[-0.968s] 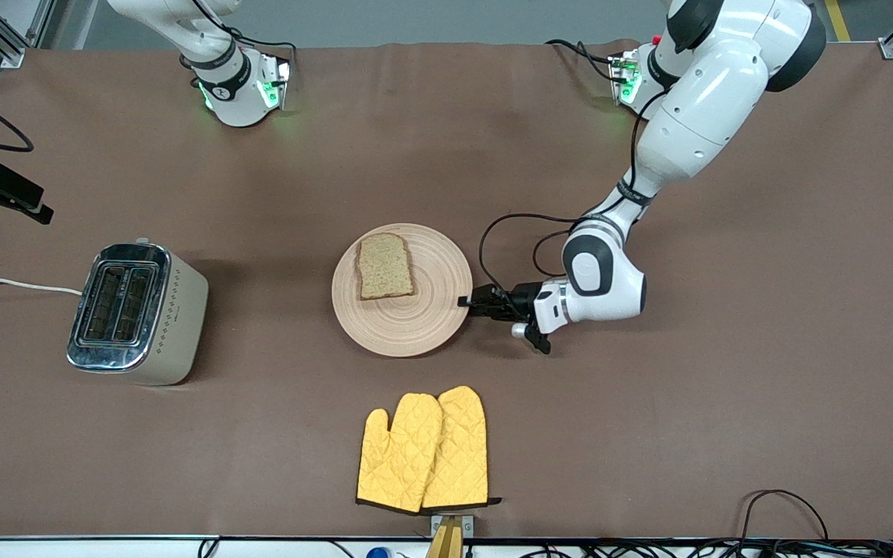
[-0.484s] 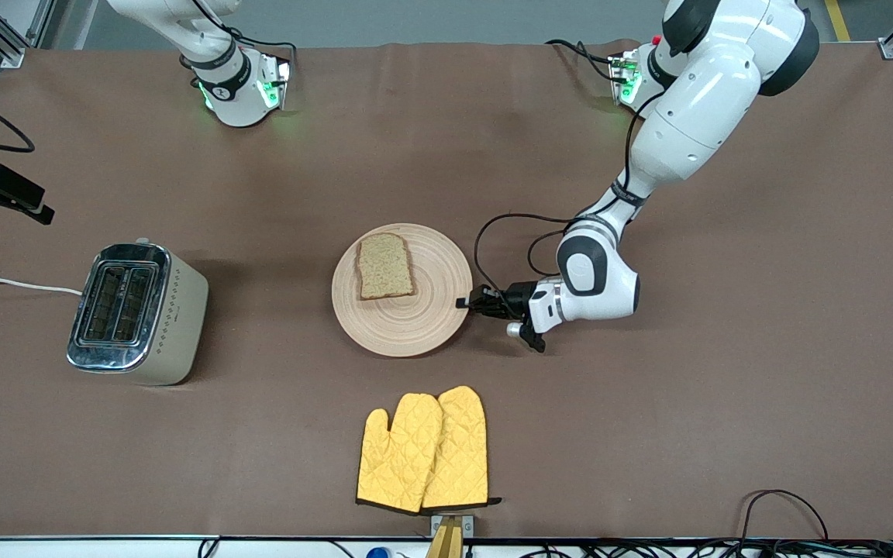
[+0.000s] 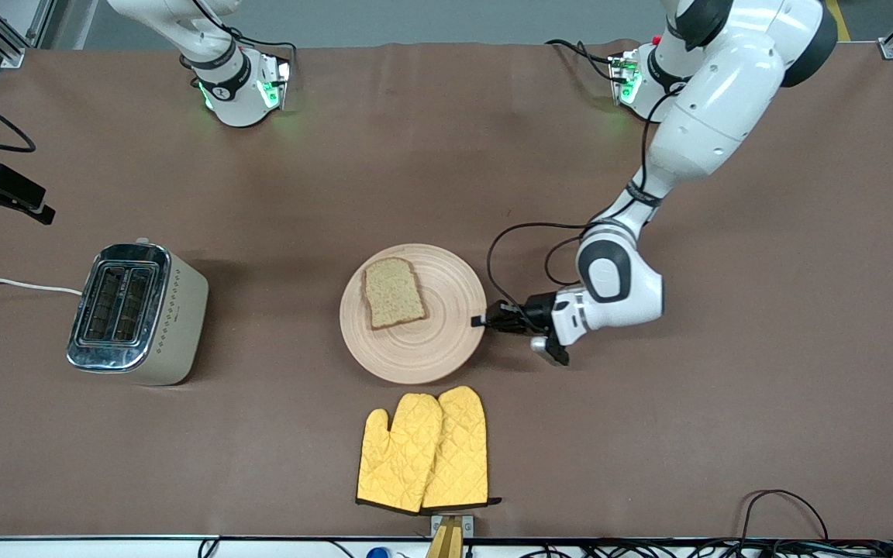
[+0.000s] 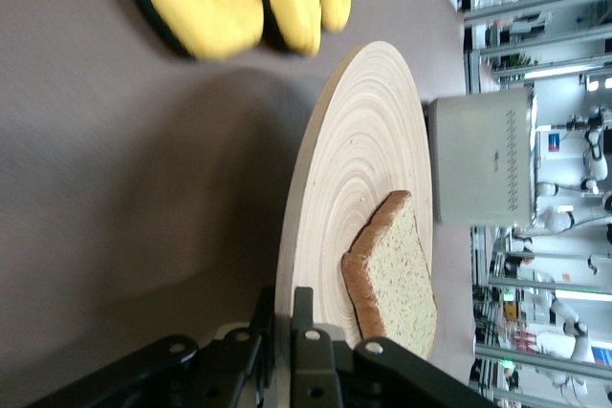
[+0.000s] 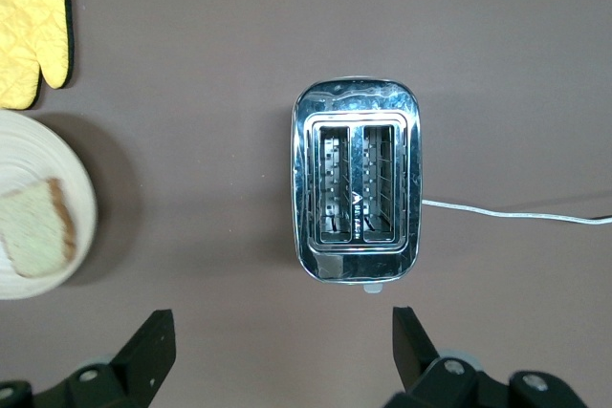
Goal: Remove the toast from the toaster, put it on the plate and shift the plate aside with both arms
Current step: 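Slide the plate with toast away from the toaster with the left gripper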
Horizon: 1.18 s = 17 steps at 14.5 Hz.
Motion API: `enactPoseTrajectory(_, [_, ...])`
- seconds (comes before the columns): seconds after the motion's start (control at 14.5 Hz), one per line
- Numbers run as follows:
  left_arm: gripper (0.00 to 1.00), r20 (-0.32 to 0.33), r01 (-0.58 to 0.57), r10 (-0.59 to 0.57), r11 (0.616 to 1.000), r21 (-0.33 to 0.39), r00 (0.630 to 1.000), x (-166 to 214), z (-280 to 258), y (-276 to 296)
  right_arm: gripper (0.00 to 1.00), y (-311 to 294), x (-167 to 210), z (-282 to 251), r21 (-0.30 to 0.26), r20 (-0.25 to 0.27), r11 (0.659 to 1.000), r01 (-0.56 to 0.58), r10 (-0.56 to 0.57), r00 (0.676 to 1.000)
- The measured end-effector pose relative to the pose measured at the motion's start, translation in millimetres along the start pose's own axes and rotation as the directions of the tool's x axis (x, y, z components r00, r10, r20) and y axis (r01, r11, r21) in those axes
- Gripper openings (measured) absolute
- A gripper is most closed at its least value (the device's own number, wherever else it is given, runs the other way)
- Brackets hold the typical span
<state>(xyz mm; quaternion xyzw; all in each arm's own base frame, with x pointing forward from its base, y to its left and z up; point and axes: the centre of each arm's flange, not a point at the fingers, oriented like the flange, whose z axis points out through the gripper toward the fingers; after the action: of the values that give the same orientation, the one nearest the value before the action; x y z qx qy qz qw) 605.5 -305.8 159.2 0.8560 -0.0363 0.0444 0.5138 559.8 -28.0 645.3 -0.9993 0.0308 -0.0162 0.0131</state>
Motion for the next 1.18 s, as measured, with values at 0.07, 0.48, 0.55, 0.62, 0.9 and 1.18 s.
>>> enactPoseTrajectory(0.07, [0.09,-0.029,0.004,-0.004,1.000,0.006,1.000,8.0,-23.2,1.0,1.00,-0.1,-0.1,0.0,0.000,0.001,1.000,0.000,0.000,1.000])
enactPoseTrajectory(0.48, [0.09,-0.202,0.101,-0.087,0.993,0.058,0.975,23.5,-167.4,-34.0,1.00,0.1,-0.4,0.1,0.000,0.003,1.000,0.000,0.000,1.000])
enactPoseTrajectory(0.55, [0.09,-0.231,0.125,-0.107,0.990,0.065,0.967,22.2,-189.6,-47.5,1.00,0.2,-0.4,0.1,0.000,0.003,1.000,0.000,0.000,1.000])
enactPoseTrajectory(0.62, [0.09,-0.260,0.139,-0.115,0.987,0.074,0.959,19.6,-212.8,-64.9,1.00,0.2,-0.4,0.1,0.000,0.003,1.000,0.000,0.000,1.000])
enactPoseTrajectory(0.9, [0.09,-0.329,0.161,-0.120,0.982,0.100,0.937,-8.2,-280.7,-130.7,1.00,2.1,-0.3,0.0,-0.001,0.003,1.000,0.016,-0.016,1.000])
enactPoseTrajectory(1.18, [0.09,-0.369,0.156,-0.121,0.985,0.066,0.921,-29.0,-337.4,-171.8,1.00,6.0,-0.2,0.1,-0.001,0.003,1.000,0.021,-0.021,1.000])
